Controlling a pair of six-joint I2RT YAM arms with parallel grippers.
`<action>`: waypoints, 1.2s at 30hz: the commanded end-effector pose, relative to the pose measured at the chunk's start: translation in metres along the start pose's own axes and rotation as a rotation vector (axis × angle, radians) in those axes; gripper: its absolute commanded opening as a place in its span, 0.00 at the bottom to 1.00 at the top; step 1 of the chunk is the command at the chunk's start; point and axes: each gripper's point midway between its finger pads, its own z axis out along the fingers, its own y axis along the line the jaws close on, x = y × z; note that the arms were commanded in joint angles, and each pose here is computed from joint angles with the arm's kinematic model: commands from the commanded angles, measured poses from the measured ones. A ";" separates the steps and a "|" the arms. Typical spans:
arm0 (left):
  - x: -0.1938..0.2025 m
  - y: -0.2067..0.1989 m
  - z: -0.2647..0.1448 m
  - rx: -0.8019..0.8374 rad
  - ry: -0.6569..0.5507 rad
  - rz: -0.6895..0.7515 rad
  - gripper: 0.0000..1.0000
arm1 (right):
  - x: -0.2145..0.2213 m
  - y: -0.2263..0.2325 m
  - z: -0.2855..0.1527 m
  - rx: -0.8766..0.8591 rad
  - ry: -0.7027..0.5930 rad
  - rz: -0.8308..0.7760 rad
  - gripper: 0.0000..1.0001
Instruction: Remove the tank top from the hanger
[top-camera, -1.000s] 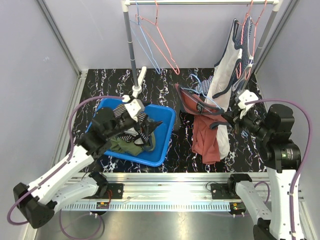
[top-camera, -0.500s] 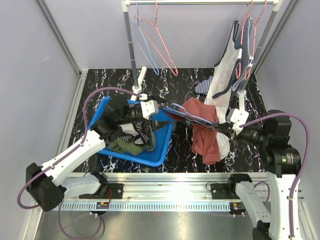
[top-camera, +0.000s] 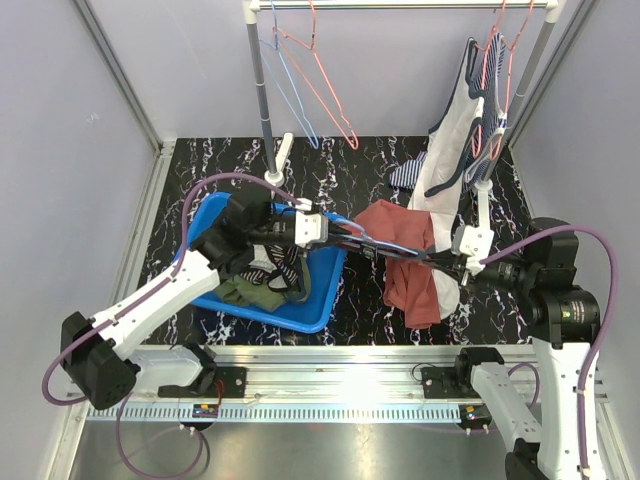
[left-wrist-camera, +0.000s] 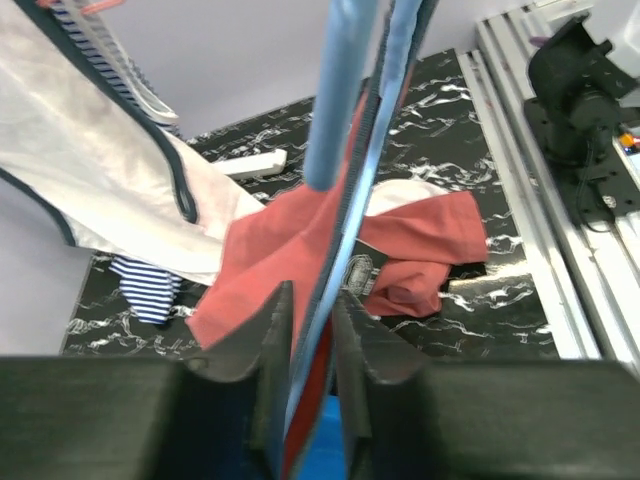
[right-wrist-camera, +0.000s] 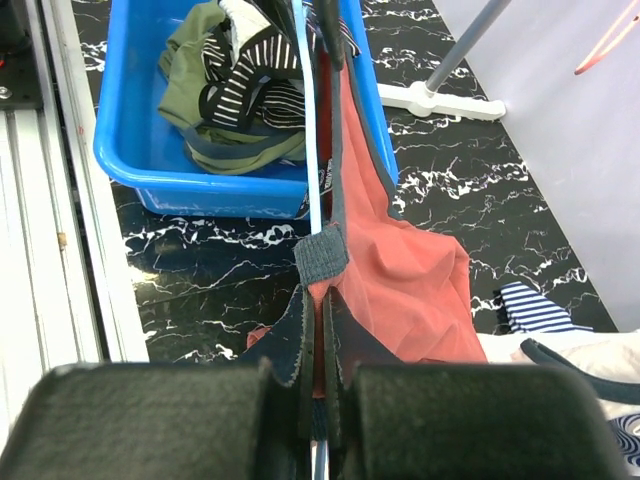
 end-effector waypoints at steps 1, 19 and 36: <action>-0.016 0.002 0.003 0.030 -0.033 0.091 0.13 | -0.019 0.001 0.001 -0.028 -0.071 -0.058 0.00; -0.041 0.053 -0.013 -0.397 -0.067 -0.587 0.00 | -0.055 -0.090 -0.034 0.576 -0.168 0.599 0.98; -0.062 0.019 0.008 -0.308 -0.078 -0.842 0.00 | 0.007 -0.130 0.011 0.514 0.005 0.743 0.85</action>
